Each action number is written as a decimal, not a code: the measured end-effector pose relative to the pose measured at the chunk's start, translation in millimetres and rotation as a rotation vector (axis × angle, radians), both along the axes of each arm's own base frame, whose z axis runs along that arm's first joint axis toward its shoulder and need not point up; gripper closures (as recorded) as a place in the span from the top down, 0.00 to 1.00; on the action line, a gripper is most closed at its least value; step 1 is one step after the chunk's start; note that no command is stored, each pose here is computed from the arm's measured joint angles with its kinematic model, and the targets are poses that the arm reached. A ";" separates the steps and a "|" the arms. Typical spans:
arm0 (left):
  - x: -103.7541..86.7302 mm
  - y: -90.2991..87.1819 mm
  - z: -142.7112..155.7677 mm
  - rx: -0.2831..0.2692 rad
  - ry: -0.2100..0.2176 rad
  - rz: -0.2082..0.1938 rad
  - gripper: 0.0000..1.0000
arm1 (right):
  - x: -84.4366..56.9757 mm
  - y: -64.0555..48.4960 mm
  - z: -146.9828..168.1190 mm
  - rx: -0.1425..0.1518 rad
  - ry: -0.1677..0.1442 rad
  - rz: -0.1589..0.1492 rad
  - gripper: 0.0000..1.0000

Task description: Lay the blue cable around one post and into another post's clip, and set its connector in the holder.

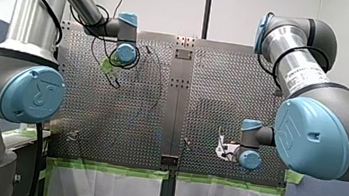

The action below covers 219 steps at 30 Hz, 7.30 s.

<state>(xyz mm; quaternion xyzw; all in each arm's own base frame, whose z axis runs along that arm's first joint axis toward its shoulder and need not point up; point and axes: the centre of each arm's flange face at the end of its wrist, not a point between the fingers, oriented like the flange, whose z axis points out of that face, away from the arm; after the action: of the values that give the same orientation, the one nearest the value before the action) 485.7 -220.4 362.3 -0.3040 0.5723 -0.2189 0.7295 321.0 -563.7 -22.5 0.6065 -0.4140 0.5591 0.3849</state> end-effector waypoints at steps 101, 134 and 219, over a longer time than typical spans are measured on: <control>81.7 8.8 -20.4 -0.369 0.059 -0.137 1.00 | -11.7 0.9 29.5 0.003 0.011 -0.064 0.00; 82.0 8.7 -20.4 -0.367 0.058 -0.140 1.00 | -56.4 -44.5 214.5 -0.091 -0.148 -0.141 0.00; 78.7 1.8 -21.1 -0.337 0.069 -0.149 1.00 | -182.3 -72.8 334.7 -0.005 -0.050 -0.120 0.00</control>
<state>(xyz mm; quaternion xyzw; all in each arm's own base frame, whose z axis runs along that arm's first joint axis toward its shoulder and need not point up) 564.4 -218.6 341.2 -0.3862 0.5732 -0.3544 0.6298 138.8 -636.5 312.1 0.5653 -0.4578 0.5511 0.4088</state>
